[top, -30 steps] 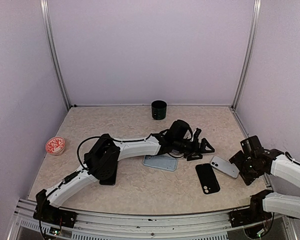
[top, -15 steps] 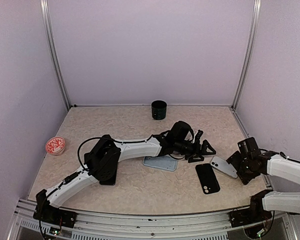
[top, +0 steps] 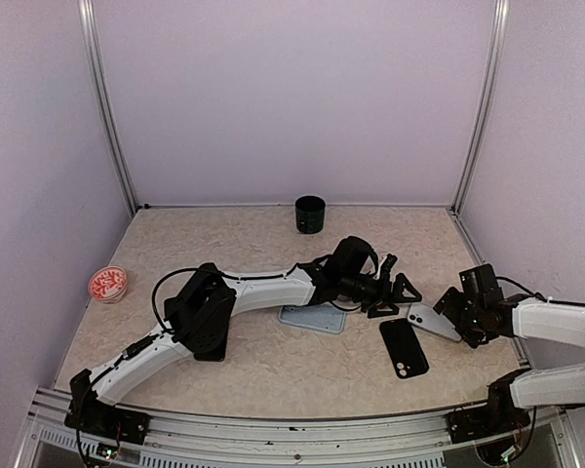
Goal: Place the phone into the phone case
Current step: Pick up the phone from the center of the board.
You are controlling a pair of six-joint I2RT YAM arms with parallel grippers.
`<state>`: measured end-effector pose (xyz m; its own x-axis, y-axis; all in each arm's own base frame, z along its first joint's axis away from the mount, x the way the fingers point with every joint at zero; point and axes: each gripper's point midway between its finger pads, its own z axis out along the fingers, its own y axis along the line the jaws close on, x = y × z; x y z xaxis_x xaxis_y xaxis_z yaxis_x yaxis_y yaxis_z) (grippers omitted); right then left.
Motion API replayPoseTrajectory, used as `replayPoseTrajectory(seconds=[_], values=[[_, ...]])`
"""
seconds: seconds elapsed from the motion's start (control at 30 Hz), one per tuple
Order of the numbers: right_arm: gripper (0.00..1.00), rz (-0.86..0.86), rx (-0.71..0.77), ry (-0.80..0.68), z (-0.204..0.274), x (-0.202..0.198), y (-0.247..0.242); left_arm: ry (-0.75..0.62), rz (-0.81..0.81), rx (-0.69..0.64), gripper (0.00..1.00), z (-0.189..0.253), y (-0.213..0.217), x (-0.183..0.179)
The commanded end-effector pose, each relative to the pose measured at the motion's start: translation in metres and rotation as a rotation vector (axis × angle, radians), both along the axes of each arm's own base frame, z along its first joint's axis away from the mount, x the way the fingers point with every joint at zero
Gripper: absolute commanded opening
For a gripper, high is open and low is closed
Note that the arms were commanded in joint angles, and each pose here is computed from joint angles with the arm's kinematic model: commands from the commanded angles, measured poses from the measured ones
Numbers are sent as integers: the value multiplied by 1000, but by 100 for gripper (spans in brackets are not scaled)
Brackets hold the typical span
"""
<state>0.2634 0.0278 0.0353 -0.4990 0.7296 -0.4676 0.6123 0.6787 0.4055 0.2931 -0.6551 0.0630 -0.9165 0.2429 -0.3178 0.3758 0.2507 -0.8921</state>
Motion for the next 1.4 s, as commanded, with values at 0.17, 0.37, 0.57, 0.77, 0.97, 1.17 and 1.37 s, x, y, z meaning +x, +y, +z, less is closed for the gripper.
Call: replayPoseTrajectory(seconds=[0.17, 0.37, 0.57, 0.77, 0.97, 1.17, 1.37], values=[[99, 108, 6, 40, -17, 6, 13, 54, -10, 30, 99, -42, 0, -6], [98, 145, 11, 22, -16, 12, 19, 75, -11, 14, 99, -46, -1, -6], [98, 180, 21, 4, -14, 18, 25, 89, -17, 32, 99, -54, 1, -8], [98, 212, 31, -20, -12, 23, 32, 104, -22, 77, 97, -64, 7, -15], [98, 235, 36, -3, -17, 22, 37, 151, 70, 144, 99, -80, 25, -8], [98, 233, 18, 4, -17, 20, 35, 150, 146, 184, 99, -66, 26, 1], [98, 240, 1, -25, -9, 23, 34, 179, 164, 189, 99, -60, 22, 2]])
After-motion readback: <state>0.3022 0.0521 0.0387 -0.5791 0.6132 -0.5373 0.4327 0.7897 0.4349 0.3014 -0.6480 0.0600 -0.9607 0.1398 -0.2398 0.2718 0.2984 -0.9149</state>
